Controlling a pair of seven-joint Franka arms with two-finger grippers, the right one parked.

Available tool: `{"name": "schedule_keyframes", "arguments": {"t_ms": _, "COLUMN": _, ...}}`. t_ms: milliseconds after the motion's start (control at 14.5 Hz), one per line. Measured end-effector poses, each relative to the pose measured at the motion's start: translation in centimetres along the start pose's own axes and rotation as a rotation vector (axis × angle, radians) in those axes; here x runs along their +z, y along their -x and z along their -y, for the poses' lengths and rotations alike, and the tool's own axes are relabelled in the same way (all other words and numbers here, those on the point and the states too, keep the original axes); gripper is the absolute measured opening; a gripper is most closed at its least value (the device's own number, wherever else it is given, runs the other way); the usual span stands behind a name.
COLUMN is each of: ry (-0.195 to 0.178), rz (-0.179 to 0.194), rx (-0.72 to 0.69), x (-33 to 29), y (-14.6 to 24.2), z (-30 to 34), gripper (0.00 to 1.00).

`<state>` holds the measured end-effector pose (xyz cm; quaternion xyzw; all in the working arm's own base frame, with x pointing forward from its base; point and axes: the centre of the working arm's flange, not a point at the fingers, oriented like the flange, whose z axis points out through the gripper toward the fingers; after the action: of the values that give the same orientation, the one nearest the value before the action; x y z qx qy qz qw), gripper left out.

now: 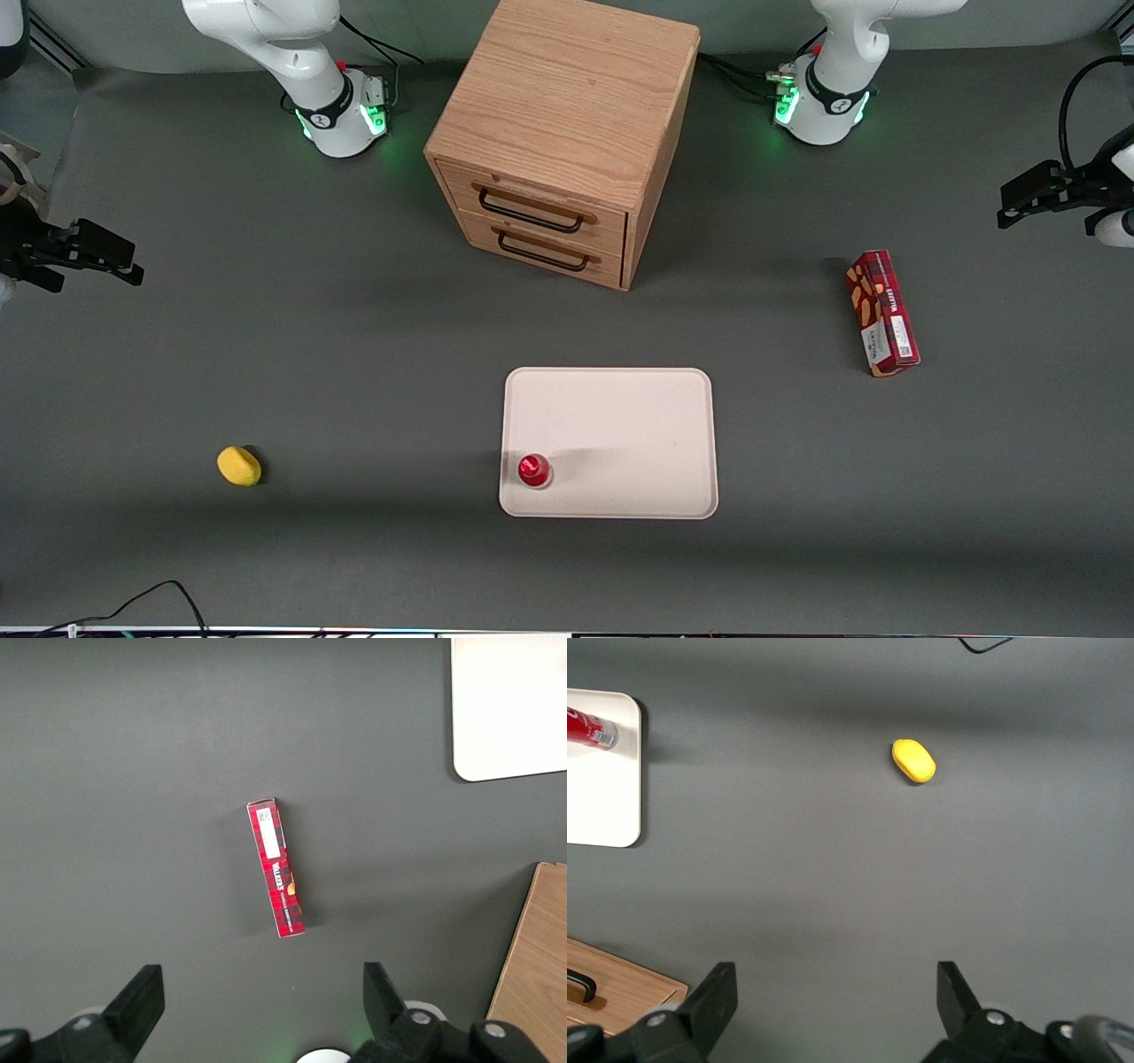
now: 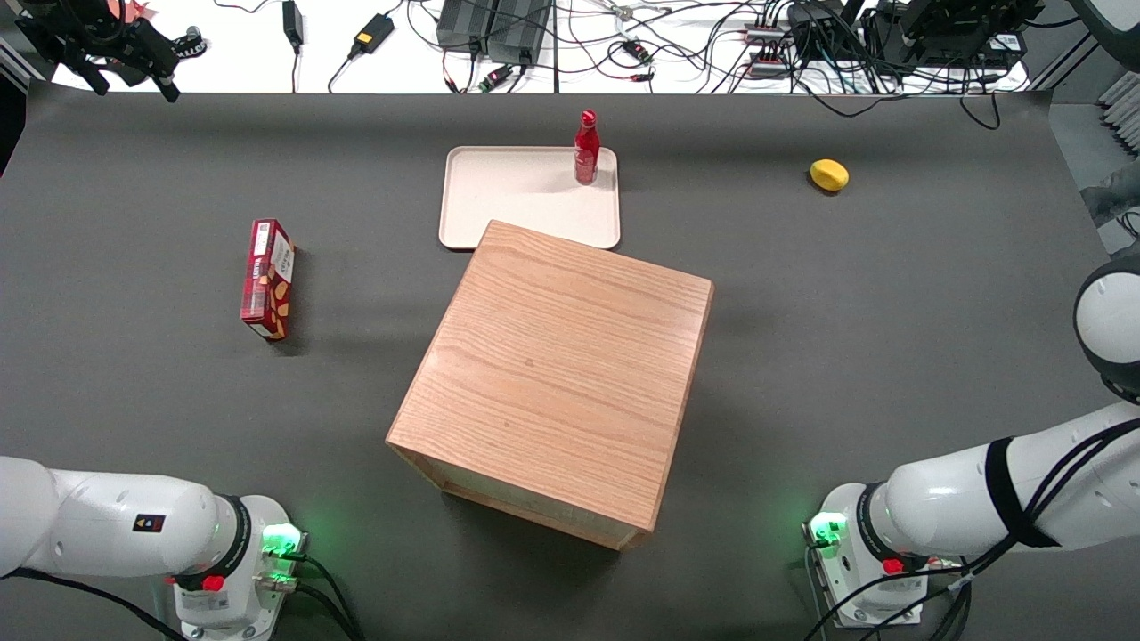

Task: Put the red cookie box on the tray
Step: 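Move the left gripper down over the red plaid cookie box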

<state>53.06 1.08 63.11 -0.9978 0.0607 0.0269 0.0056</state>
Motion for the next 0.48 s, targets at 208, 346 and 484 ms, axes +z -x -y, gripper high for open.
{"name": "schedule_keyframes", "arguments": {"t_ms": 208, "ry": 0.001, "rz": 0.005, "rx": -0.001, "x": -0.31, "y": 0.13, "z": 0.10, "gripper": 1.00}}
{"name": "schedule_keyframes", "arguments": {"t_ms": 346, "ry": 0.001, "rz": 0.007, "rx": -0.002, "x": -0.47, "y": 0.19, "z": 0.15, "gripper": 1.00}}
{"name": "schedule_keyframes", "arguments": {"t_ms": 484, "ry": 0.001, "rz": 0.059, "rx": -0.002, "x": 0.35, "y": 0.38, "z": 0.19, "gripper": 1.00}}
